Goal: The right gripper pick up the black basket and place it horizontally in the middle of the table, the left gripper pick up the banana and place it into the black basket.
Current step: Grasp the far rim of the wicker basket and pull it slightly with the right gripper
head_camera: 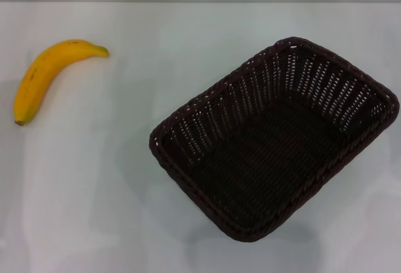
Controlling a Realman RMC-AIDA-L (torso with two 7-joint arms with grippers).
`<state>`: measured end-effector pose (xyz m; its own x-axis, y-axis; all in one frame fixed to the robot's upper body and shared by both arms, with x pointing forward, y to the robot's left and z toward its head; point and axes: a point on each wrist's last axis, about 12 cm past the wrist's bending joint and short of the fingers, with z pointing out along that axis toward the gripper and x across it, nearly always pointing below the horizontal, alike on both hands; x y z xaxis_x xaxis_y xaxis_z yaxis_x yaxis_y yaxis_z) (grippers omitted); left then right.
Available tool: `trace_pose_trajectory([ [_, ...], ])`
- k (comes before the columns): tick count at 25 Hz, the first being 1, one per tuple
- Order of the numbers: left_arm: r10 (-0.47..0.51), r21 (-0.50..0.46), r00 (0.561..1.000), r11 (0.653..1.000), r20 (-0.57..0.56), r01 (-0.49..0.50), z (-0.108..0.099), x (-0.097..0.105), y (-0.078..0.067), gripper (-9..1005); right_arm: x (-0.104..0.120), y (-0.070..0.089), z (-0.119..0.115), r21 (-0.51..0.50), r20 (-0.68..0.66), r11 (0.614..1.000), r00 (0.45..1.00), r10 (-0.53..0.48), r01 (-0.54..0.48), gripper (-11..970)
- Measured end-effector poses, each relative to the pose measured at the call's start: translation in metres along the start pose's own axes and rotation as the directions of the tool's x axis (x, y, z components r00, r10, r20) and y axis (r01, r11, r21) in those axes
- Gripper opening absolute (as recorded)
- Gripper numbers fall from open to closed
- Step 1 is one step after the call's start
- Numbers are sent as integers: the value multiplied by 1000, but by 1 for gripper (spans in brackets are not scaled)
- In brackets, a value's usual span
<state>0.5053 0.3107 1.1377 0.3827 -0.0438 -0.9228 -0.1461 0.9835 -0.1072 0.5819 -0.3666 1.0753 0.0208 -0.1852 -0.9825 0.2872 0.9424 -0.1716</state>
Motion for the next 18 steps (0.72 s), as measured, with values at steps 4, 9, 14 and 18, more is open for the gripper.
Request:
trace_pose_trajectory([
  [4, -1, 2, 1000, 1000, -2, 1, -1, 0, -1, 786, -3, 7, 7, -57, -37, 998, 999, -14, 12, 725],
  [9, 0, 0, 1000, 1000, -7, 0, -2, 1, 0, 786, -10, 13, 14, -96, -49, 995, 999, -21, 17, 706],
  [14, -1, -1, 1000, 1000, -3, 1, -3, 0, 0, 787, -19, 11, 18, -111, -44, 994, 999, -12, 7, 705],
  [18, -2, -1, 1000, 1000, 0, 2, -2, -1, 0, 787, -25, 6, 20, -113, -35, 994, 999, -11, 8, 707],
])
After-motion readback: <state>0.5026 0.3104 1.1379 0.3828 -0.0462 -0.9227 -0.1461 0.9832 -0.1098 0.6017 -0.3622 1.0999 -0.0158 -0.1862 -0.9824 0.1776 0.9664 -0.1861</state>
